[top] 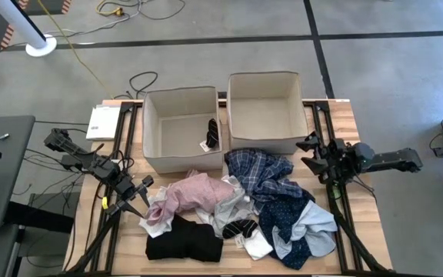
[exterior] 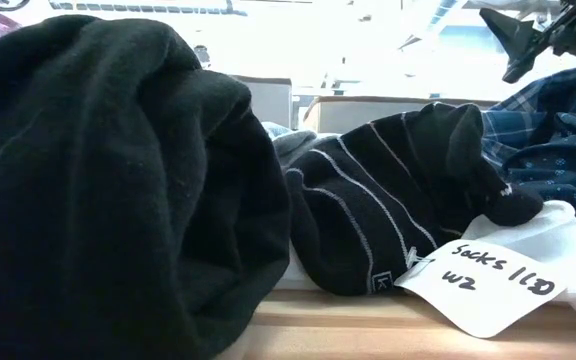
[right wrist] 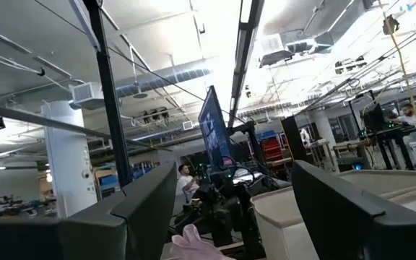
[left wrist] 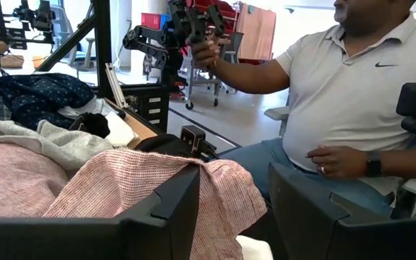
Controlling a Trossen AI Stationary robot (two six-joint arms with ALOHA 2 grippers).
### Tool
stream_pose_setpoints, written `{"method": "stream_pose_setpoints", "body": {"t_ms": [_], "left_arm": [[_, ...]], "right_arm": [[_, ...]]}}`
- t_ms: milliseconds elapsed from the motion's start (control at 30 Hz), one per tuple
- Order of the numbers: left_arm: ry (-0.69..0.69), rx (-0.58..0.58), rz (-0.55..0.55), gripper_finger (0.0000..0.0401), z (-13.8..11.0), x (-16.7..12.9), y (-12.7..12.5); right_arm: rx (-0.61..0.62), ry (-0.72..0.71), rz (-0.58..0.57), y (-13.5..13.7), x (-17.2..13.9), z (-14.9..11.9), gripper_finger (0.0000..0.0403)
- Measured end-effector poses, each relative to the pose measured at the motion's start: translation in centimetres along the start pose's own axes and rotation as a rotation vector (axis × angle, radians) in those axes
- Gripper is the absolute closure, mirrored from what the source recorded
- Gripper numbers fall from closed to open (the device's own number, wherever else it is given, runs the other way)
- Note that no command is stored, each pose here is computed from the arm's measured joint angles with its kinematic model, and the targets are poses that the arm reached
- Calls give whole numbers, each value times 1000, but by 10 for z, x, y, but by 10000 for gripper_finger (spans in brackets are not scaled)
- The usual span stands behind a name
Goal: Sort clothes
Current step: Put the blue pants into the right white laundry bin
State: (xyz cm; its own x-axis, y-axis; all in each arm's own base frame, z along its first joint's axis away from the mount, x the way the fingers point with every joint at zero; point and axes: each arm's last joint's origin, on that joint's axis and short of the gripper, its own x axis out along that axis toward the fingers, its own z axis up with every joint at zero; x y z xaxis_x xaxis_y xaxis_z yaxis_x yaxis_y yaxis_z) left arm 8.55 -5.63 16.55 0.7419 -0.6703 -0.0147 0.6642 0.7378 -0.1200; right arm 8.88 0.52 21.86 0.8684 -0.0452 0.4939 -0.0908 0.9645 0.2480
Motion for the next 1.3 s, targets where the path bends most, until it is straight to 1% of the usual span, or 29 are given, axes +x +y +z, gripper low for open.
{"method": "stream_pose_setpoints", "body": {"t_ms": [133,300,400,533,600,667,767,833,933,1000,1067,1167,1300], "left_arm": [[0,0,0,244,0,0,0],[0,0,0,244,0,0,0],[0,0,0,244,0,0,0],[0,0,0,244,0,0,0],[0,0,0,244,0,0,0],[0,0,0,244,0,0,0],[0,0,0,244,0,0,0],[0,0,0,244,0,0,0],[0,0,0,244,0,0,0],[0,0,0,244,0,0,0],[0,0,0,244,0,0,0],[0,0,0,244,0,0,0],[0,0,0,244,0,0,0]], "right_arm": [[-2,-12,-4,0,0,1,113],[9,-87,21,2,0,9,113],[-18,-98,24,4,3,14,113],[-73,-104,24,11,19,36,113],[-112,-101,24,17,33,53,113],[-161,-67,38,24,51,71,113],[-242,51,67,35,82,93,113],[-269,145,64,41,104,106,113],[-291,326,50,48,135,117,113],[-300,458,48,52,154,116,113],[-300,570,55,57,172,109,113],[-306,737,78,66,196,91,113],[-287,918,95,79,217,70,113]]}}
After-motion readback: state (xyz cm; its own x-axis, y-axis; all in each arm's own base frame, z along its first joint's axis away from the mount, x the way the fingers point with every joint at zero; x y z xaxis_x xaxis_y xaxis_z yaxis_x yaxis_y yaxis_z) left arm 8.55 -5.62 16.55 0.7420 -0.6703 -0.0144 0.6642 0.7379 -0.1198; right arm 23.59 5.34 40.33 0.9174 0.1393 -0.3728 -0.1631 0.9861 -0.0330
